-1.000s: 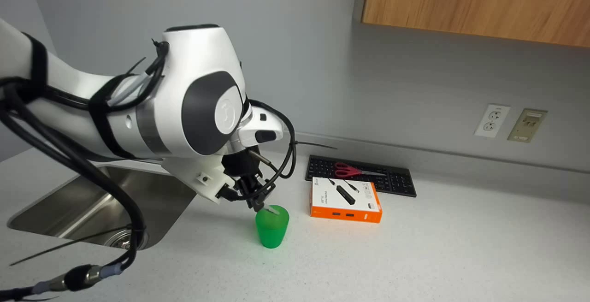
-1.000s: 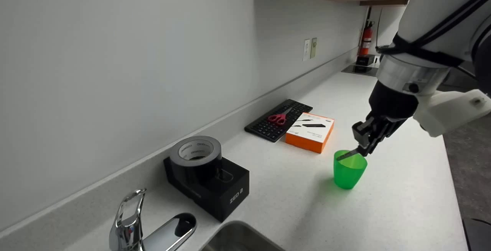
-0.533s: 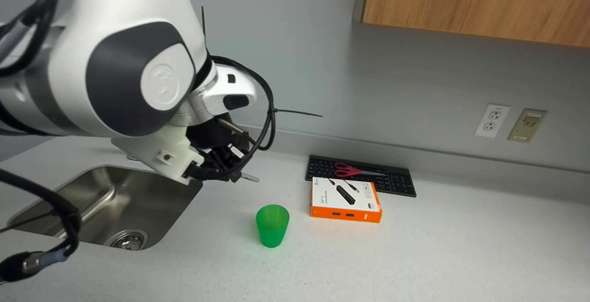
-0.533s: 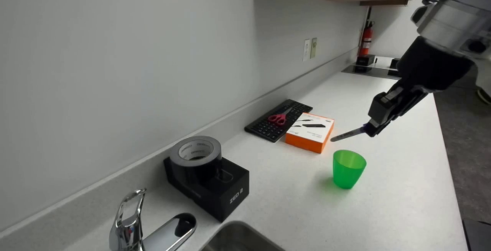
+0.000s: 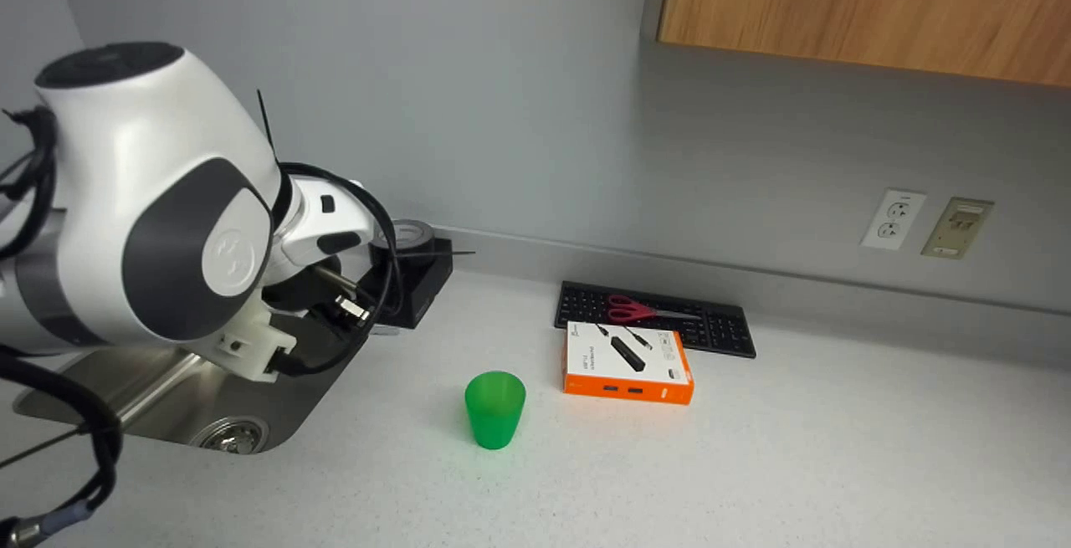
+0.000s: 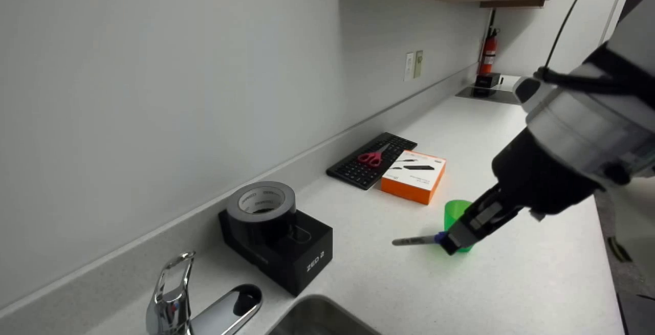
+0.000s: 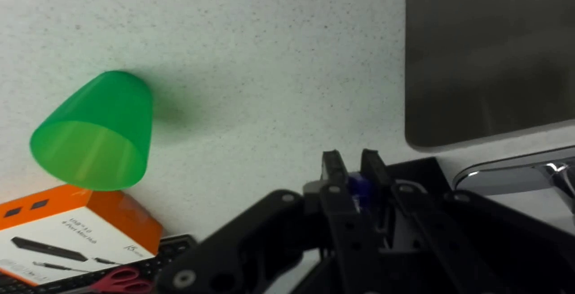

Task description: Take the sharpie from the green cup and put it on the counter top

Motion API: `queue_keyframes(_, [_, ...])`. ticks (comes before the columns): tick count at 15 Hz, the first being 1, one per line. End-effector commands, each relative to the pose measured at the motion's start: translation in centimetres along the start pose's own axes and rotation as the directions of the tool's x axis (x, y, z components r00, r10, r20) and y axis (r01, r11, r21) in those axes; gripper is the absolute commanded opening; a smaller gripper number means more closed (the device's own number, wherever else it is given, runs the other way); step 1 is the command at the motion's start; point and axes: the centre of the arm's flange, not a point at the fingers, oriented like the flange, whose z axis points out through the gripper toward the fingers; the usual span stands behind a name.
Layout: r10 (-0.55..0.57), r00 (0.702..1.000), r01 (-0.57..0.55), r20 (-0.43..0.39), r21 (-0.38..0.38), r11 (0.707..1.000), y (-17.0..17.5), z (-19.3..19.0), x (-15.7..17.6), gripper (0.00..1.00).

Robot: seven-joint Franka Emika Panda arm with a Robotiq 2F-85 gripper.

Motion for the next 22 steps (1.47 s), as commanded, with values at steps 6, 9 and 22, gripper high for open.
queue_keyframes(6, [-0.030,0.998,0.036,0.064,-0.100,0.994,2.0,9.1,-0.8,0.04])
queue_keyframes(9, [-0.029,0.989,0.049,0.145,-0.133,0.990,3.3,10.9,-0.4,0.47])
queue_keyframes(22, [-0.017,0.977,0.042,0.213,-0.110,0.993,3.7,11.9,0.2,1.00])
